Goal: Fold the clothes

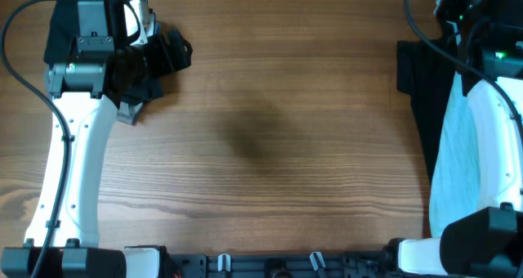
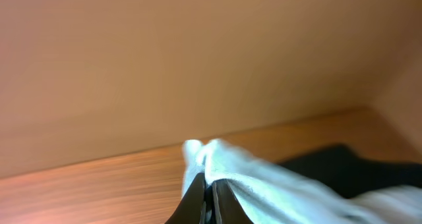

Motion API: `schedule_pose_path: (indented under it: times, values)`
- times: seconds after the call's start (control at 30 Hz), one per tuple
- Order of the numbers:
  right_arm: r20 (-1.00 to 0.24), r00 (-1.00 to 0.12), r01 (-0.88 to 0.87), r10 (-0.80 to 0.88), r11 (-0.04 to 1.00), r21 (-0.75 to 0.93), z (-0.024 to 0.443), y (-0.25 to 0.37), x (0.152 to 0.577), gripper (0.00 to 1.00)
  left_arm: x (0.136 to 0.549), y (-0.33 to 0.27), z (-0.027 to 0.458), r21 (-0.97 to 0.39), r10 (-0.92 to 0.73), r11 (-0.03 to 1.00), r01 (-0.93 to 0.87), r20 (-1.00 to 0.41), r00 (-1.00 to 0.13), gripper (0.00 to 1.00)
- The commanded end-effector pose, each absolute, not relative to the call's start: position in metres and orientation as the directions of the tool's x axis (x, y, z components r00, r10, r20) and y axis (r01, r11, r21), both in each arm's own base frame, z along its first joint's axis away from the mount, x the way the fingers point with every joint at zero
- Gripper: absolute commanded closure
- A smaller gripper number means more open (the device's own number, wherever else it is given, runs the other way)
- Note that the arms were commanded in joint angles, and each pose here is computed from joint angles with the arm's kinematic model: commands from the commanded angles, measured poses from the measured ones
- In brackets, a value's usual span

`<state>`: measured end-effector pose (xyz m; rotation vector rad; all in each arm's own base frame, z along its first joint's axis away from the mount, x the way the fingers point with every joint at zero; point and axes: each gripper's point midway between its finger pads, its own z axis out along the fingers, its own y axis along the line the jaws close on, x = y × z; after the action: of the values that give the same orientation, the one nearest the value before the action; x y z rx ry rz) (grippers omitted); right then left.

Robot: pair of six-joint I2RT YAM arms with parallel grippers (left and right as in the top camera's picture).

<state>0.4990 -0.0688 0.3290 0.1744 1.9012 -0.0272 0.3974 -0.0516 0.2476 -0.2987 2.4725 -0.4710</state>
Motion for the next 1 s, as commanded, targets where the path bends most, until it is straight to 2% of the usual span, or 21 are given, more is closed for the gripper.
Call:
schedule_pose_path:
  times: [0.0,0.07,0.1,0.13,0.2,0.23,0.27,0.3,0.37,0.4,0.6,0.7,0.8,0.83,0.97]
  values:
    - [-0.954,-0.295,-0.364,0.055,0.916,0.166,0.365,0.086,0.477,0.96,0.390,-0.031,0.308,-0.405,-0.342,0.911,-0.072,-0.649,-0.680,0.04]
    - [-0.942,-0.334,-0.556,-0.001,0.808,0.196,0.358,0.170,0.451,0.96,0.385,-0.021,0.330,-0.408,-0.360,0.910,-0.069,-0.697,-0.620,0.02]
    - [-0.934,-0.352,-0.679,-0.068,0.706,0.204,0.349,0.231,0.421,0.96,0.382,-0.016,0.342,-0.413,-0.371,0.908,-0.068,-0.719,-0.588,0.01]
    - [-0.933,-0.343,-0.741,-0.113,0.642,0.195,0.345,0.263,0.403,0.96,0.379,-0.014,0.348,-0.413,-0.373,0.908,-0.065,-0.731,-0.572,0.00]
    - [-0.934,-0.228,-0.896,-0.275,0.435,0.090,0.329,0.343,0.338,0.93,0.373,-0.010,0.365,-0.409,-0.373,0.911,-0.051,-0.765,-0.525,0.00]
    - [-0.932,-0.158,-0.929,-0.327,0.369,0.028,0.324,0.362,0.318,0.78,0.372,-0.010,0.369,-0.406,-0.369,0.913,-0.044,-0.775,-0.513,0.00]
    - [-0.913,-0.033,-0.952,-0.407,0.292,-0.096,0.316,0.383,0.293,0.44,0.370,-0.008,0.375,-0.401,-0.366,0.915,-0.039,-0.788,-0.496,0.00]
    - [-0.888,0.018,-0.934,-0.459,0.309,-0.179,0.311,0.391,0.288,0.28,0.369,-0.008,0.380,-0.397,-0.363,0.917,-0.034,-0.799,-0.479,0.00]
    - [-0.863,0.007,-0.856,-0.504,0.444,-0.266,0.312,0.384,0.304,0.18,0.370,-0.008,0.388,-0.395,-0.361,0.918,-0.020,-0.816,-0.452,0.00]
    - [-0.863,0.000,-0.840,-0.504,0.468,-0.274,0.314,0.380,0.308,0.16,0.371,-0.008,0.390,-0.395,-0.360,0.919,-0.017,-0.819,-0.447,0.00]
    - [-0.921,-0.145,-0.628,-0.361,0.753,-0.197,0.356,0.306,0.358,0.13,0.376,-0.022,0.374,-0.392,-0.334,0.920,0.009,-0.795,-0.507,0.00]
    - [-0.957,-0.220,-0.468,-0.191,0.881,-0.068,0.385,0.235,0.383,0.12,0.382,-0.054,0.346,-0.362,-0.237,0.928,0.093,-0.762,-0.603,0.01]
    - [-0.956,-0.293,-0.321,-0.009,0.943,0.090,0.394,0.174,0.398,0.12,0.390,-0.086,0.308,-0.312,-0.107,0.934,0.175,-0.711,-0.695,0.02]
    - [-0.947,-0.319,-0.290,0.038,0.947,0.136,0.393,0.159,0.401,0.14,0.394,-0.094,0.294,-0.300,-0.080,0.936,0.185,-0.691,-0.718,0.05]
    - [-0.853,-0.468,-0.148,0.230,0.931,0.332,0.365,0.113,0.406,0.26,0.430,-0.116,0.235,-0.268,-0.029,0.947,0.180,-0.624,-0.781,0.36]
